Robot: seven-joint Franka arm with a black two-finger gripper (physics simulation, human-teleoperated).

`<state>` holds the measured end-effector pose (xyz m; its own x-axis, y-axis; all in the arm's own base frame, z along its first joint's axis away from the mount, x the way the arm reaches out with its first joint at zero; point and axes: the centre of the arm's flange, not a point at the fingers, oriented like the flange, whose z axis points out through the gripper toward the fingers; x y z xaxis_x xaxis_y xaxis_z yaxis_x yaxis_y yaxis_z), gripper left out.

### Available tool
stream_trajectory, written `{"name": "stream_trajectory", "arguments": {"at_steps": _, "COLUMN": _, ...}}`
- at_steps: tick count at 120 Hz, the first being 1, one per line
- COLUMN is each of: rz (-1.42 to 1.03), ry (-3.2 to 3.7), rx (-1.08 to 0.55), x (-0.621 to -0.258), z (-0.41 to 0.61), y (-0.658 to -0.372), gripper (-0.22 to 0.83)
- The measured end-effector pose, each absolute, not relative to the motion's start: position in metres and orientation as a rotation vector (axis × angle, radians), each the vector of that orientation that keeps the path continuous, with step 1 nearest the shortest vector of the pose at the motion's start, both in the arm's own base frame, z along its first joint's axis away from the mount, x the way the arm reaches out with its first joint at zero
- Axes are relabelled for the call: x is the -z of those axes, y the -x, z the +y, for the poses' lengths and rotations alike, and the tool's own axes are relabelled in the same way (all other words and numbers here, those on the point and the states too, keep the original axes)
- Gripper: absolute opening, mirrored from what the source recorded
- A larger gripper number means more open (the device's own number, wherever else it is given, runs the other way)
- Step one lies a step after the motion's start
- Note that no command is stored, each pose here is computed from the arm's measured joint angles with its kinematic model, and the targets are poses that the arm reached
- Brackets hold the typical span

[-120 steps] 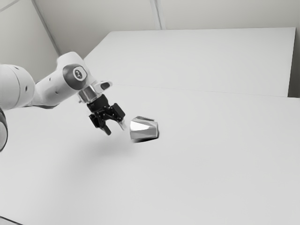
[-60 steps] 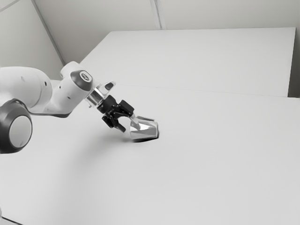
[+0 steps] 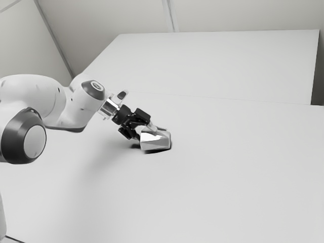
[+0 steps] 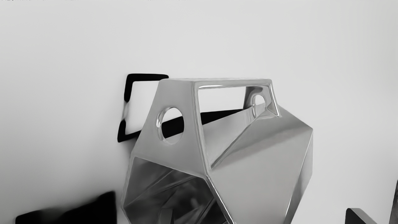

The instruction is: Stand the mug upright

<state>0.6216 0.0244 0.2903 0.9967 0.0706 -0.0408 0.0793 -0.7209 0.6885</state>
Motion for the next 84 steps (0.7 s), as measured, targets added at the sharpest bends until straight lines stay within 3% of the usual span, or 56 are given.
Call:
{"name": "stream_trajectory", "arguments": {"at_steps": 24, "rz": 0.149, "ry": -2.332, "rx": -0.015, "x": -0.287, "z": 0.024, "y": -0.619, "gripper": 0.60}}
{"name": "stream_trajectory", "arguments": {"at_steps": 53, "rz": 0.177, "ry": -2.302, "rx": -0.036, "x": -0.287, "z": 0.022, "y": -0.619, "gripper": 0.44}}
{"name": "stream_trajectory", "arguments": {"at_steps": 84, "rz": 0.170, "ry": -2.284, "rx": -0.050, "x": -0.291, "z": 0.013, "y": -0.622, "gripper": 0.37}}
